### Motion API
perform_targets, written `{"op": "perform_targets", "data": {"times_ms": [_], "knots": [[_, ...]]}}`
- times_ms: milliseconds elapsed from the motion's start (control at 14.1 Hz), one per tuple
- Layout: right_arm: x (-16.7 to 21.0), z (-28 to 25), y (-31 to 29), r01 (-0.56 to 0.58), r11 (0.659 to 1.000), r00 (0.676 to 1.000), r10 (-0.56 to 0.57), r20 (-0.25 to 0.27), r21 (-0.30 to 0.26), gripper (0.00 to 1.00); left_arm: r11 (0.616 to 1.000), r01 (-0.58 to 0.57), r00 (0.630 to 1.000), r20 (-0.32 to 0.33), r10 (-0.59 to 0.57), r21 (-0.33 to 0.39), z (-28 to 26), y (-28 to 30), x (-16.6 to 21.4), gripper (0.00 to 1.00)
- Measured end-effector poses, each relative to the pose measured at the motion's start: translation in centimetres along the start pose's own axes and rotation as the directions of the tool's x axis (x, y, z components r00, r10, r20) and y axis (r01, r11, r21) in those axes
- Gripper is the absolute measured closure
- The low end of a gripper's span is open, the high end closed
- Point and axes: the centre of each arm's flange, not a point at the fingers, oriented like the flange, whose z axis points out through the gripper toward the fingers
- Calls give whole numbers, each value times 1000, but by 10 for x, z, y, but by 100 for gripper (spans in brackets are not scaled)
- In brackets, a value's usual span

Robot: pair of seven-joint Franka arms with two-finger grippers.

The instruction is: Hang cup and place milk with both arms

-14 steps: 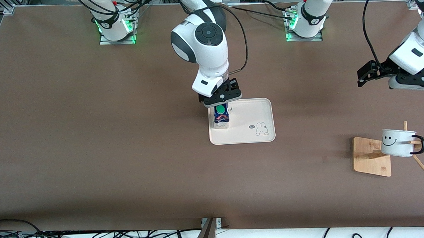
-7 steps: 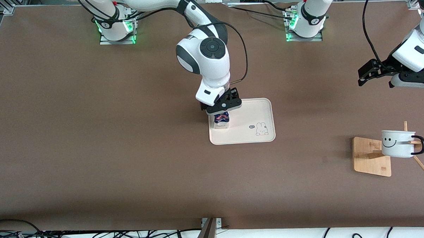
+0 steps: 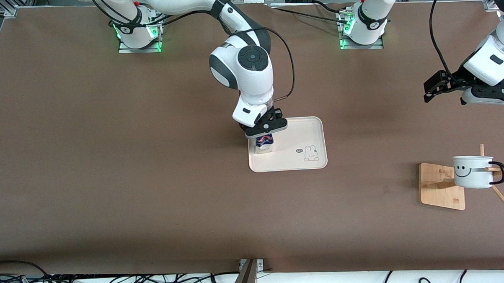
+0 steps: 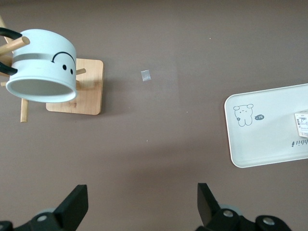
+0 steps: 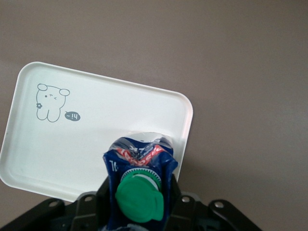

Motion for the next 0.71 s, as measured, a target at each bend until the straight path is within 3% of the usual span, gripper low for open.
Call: {"op": "perform_targets", "data": {"times_ms": [71,354,708], "knots": [[0,0,1,-1,1000,1000,1,3,-3,63,1000,0,1000,2,0,0,0,0,0,0],[12,-30,11,-29,999,999,30,29,-12,63,1000,1,1000,14,-1,-1,1,0,-2,0],[59,-107,102,-69,996,996,65,65,62,62,1000,-7,1000,5,7,0,-4,5,0,0]]}}
